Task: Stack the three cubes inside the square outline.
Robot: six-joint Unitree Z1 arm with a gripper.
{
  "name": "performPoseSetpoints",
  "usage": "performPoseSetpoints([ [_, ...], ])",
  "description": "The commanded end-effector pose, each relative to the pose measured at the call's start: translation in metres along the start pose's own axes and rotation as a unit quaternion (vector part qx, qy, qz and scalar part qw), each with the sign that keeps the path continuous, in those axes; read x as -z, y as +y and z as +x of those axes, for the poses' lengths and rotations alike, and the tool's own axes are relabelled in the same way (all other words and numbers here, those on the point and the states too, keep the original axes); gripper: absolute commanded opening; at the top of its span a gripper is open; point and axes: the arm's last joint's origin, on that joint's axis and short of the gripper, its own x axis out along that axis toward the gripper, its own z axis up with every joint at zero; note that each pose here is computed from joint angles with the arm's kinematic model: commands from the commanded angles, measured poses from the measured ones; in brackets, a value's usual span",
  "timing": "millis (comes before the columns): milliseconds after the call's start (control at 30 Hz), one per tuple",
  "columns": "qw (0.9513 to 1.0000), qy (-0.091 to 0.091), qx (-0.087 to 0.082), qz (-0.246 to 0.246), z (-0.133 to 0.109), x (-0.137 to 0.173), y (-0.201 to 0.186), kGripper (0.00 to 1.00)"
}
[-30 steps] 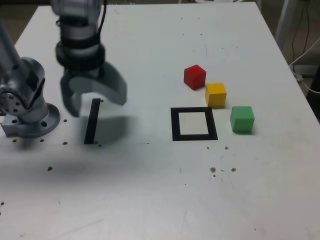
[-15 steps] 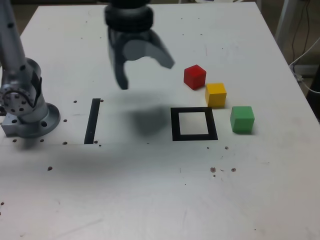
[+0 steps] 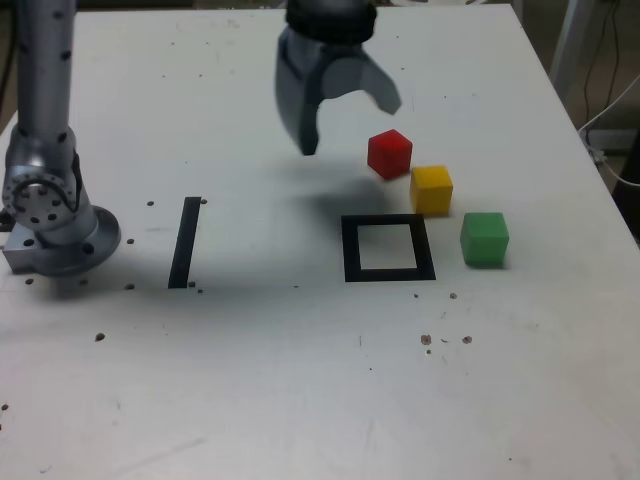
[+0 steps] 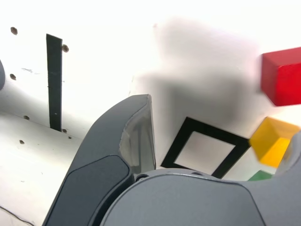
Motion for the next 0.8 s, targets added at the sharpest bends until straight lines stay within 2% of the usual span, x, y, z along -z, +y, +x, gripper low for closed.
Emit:
performPoseSetpoints([
  [0,0.9999,0.013,0.002,-0.005,0.005,-0.013,0.005,0.99],
  [433,0.9989,0.042,0.018,-0.013,0.022,-0.075,0.025,0.98],
  [767,0.9970,0.062,0.045,-0.007,0.039,-0.100,0.037,0.94],
])
